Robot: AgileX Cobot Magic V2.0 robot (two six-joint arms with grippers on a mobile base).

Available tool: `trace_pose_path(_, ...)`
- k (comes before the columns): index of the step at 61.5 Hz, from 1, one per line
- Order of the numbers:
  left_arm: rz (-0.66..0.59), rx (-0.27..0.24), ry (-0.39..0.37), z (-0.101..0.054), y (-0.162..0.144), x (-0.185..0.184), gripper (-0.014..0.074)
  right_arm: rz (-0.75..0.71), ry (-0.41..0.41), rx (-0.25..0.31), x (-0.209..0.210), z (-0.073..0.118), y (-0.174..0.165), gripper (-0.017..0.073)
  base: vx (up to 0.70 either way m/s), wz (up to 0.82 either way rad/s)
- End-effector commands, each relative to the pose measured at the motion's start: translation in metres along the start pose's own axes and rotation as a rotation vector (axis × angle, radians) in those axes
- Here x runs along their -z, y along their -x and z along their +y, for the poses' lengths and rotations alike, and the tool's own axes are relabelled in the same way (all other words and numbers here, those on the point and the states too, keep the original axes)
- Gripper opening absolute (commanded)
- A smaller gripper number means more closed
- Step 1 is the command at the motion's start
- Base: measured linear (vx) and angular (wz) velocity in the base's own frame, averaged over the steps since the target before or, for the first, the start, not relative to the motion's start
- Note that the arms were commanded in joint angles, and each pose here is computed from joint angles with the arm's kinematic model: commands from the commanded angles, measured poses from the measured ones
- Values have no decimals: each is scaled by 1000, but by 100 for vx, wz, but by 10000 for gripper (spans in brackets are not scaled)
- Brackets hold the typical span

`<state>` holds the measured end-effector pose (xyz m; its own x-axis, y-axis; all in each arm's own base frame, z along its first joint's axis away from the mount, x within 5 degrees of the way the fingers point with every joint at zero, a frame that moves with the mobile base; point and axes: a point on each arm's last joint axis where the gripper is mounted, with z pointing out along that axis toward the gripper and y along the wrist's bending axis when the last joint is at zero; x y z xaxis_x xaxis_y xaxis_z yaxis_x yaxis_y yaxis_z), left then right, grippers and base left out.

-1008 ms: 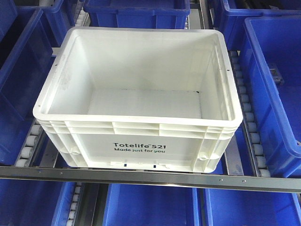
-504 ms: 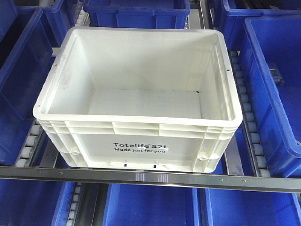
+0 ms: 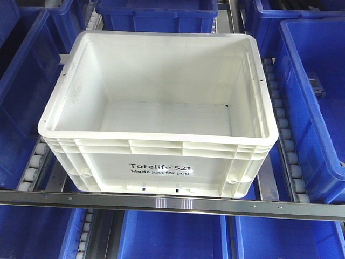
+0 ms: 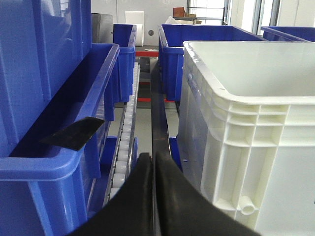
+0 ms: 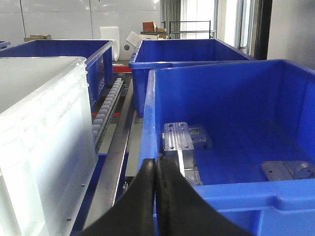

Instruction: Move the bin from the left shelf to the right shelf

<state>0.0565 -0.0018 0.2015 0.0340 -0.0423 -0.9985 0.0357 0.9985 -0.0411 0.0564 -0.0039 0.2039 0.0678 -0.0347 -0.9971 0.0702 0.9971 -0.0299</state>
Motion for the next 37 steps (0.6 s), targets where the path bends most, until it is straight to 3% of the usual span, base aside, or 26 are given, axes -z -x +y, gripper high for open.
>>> trace_pose_path(1,-110,7,-7,-1,15,2,-6,-77,6,34,1,1,4,-9,0,0)
trace_pose_path(37,-110,7,-7,-1,15,2,-6,-77,6,32,1,1,4,-9,0,0)
